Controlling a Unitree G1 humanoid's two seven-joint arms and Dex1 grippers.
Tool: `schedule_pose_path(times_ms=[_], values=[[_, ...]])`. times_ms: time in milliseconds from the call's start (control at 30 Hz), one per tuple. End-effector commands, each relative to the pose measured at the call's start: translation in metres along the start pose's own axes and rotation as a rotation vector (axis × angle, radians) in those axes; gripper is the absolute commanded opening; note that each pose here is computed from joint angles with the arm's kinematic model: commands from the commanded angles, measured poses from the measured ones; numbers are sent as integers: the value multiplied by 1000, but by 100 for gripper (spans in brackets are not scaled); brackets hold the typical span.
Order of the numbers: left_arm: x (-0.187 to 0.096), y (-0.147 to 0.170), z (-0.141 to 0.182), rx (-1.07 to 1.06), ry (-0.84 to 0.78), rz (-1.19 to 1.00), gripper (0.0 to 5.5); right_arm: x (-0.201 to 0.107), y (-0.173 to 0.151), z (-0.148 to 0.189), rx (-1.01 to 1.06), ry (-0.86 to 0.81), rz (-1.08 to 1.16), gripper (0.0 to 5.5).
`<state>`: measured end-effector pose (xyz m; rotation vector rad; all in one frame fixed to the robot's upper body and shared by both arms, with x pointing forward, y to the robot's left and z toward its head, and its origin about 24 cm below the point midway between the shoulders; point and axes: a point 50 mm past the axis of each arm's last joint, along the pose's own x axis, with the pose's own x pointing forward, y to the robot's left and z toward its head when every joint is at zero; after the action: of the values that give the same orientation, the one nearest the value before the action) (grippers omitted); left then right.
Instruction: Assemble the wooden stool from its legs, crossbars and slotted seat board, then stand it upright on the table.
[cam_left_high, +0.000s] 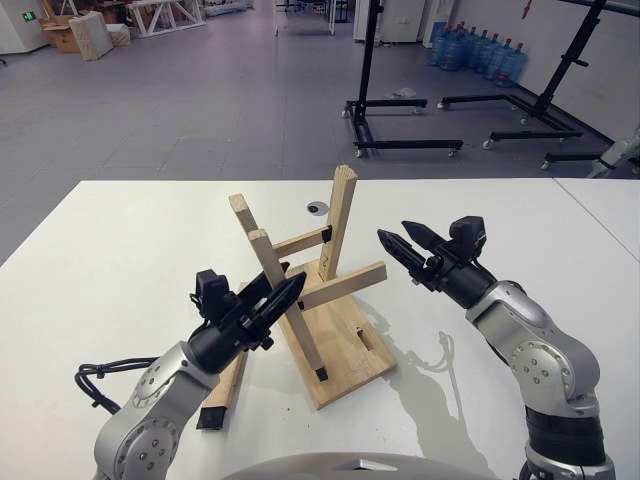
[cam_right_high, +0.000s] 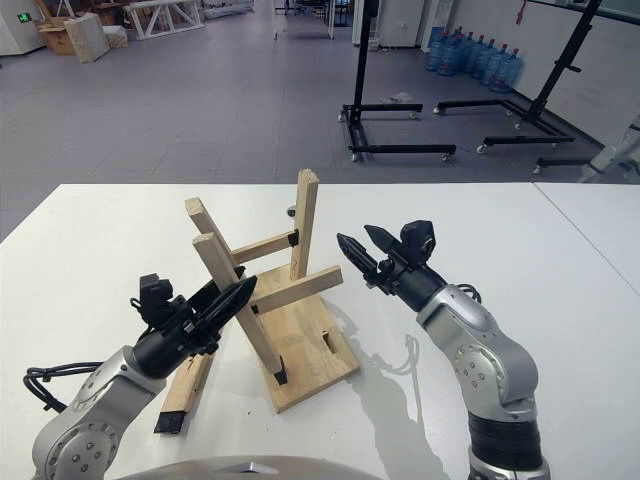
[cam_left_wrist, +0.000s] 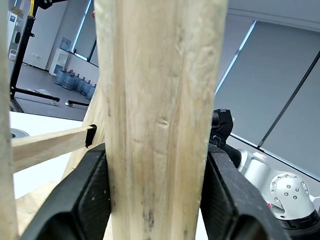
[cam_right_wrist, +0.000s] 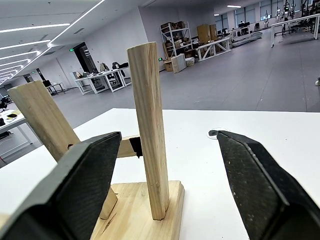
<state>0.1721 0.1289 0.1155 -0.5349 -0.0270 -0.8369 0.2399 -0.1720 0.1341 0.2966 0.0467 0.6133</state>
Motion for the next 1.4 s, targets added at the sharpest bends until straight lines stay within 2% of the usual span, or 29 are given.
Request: schedule_pose_path(times_ms=[33, 233, 433, 633, 833, 1000, 1167, 1400], values=[[-6, 7, -10, 30, 63, 45, 217, 1, 1, 0, 21, -6, -8, 352], [-9, 19, -16, 109, 79, 97, 216, 1, 2, 0, 42, -24, -19, 352], [-3, 16, -11, 290, 167, -18, 216, 3, 8, 1, 84, -57, -11, 352], [-13, 31, -6, 406, 229, -76, 216, 9, 14, 3, 64, -55, 35, 352], [-18, 55, -11, 373, 234, -92, 216, 13, 12, 4, 55, -50, 48, 352], [-25, 61, -24, 230, 362, -234, 215, 17, 12, 3, 60, -50, 68, 352], [-31, 69, -21, 364, 494, -327, 215, 21, 11, 6, 58, -59, 73, 352], [-29, 78, -17, 362, 547, -320, 210, 23, 12, 4, 46, -63, 67, 352]])
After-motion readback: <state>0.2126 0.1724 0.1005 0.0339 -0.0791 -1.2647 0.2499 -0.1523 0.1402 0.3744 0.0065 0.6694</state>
